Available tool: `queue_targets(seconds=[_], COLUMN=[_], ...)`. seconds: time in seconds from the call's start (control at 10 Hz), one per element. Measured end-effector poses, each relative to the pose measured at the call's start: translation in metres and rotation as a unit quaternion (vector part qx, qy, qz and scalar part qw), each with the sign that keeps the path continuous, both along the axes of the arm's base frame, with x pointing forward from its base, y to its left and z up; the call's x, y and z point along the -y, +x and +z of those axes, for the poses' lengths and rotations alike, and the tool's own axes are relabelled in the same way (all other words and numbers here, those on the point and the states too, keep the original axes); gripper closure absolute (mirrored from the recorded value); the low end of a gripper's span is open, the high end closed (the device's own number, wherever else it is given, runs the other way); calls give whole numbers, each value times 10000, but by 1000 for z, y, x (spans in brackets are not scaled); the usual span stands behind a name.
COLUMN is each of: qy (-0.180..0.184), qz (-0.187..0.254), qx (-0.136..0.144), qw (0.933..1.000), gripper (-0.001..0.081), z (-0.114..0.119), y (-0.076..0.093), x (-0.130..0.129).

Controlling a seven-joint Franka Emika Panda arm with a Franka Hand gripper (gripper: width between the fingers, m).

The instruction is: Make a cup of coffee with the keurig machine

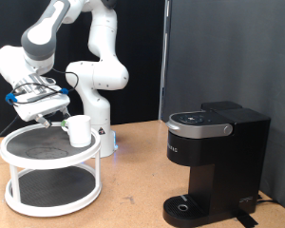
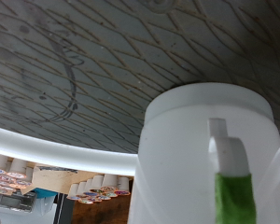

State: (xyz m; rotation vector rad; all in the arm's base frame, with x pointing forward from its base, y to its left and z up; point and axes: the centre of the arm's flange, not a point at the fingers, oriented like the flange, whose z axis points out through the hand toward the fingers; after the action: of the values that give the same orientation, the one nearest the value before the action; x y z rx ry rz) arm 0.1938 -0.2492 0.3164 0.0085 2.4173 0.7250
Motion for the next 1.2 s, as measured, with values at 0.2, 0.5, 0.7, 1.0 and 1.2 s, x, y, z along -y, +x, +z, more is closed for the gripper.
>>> queue_targets(seconds=[0.2, 0.5, 0.7, 1.0, 1.2], qy=[29, 61, 73, 94, 85], qz=[22, 53, 74, 93, 114], qx=[3, 5, 12, 32, 29], qw=[10000, 10000, 9999, 9999, 9999], gripper=[72, 72, 164, 484, 761], z=[-2, -4, -4, -4, -3], y=[1, 3, 5, 8, 9], x=[-3, -6, -8, -10, -12])
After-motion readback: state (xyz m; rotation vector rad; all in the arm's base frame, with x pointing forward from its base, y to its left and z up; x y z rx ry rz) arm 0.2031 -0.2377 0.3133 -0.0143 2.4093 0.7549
